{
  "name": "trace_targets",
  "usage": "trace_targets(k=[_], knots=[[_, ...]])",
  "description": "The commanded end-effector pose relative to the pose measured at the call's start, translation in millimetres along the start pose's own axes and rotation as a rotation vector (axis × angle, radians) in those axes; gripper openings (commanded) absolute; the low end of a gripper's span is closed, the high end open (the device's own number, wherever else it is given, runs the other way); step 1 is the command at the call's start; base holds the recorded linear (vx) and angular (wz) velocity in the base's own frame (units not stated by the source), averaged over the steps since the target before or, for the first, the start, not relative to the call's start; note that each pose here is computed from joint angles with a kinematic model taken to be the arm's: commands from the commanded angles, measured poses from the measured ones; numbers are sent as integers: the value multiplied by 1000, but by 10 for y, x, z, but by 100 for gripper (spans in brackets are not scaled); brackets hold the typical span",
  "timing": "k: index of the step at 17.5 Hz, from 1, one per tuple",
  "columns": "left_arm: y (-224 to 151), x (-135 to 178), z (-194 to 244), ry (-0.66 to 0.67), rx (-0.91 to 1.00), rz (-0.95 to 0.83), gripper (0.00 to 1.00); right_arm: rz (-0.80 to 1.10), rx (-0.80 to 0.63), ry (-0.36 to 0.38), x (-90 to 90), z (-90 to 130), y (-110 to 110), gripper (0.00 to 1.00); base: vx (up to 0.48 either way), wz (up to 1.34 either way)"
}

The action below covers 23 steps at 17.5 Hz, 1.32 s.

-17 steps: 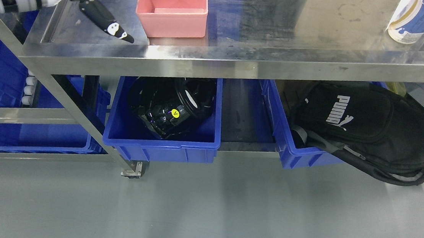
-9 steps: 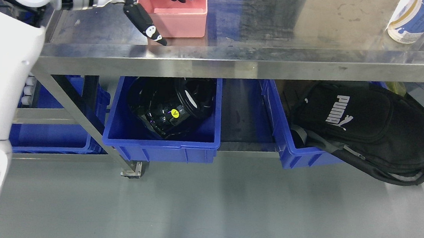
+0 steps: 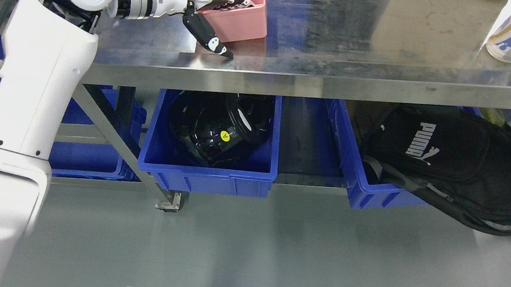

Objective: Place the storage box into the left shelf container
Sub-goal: 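Grasp the pink box's rim with the left hand, then lift the pink box off the table with the left hand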

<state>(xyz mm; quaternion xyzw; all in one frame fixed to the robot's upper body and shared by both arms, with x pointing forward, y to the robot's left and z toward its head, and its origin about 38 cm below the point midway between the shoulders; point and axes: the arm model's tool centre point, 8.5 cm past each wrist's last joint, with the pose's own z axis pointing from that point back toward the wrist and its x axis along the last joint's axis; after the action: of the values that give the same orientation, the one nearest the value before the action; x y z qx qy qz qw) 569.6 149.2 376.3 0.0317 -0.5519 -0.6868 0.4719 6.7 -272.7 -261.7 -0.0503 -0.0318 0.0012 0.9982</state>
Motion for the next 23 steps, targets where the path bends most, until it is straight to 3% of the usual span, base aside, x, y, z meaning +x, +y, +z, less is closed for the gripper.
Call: trace_targets(k=[1,5,7,10,14,18,23], knots=[[-193,82,-420,-56,-55,134,52,-4,-18,-24,101,-7,-114,100,6,86],[70,220,-289,-217,88,259,11,-4,-18,-26,110,-8,-114,100,2,81],[210,100,-68,-277,175,334,1,-4,-18,-26,110,-8,-114,100,-3,121],[371,8,190,-358,296,406,0,-4,-17,-24,101,-7,-112,100,2,104],[472,97,405,-605,486,515,0,-4,-18,-24,101,-7,-114,100,2,15],[613,276,682,-870,673,472,1,-4,-18,-24,101,-7,-114,100,2,-16],[-53,64,548,-972,758,440,2,-4,-17,-24,101,-7,-112,100,-2,-9]])
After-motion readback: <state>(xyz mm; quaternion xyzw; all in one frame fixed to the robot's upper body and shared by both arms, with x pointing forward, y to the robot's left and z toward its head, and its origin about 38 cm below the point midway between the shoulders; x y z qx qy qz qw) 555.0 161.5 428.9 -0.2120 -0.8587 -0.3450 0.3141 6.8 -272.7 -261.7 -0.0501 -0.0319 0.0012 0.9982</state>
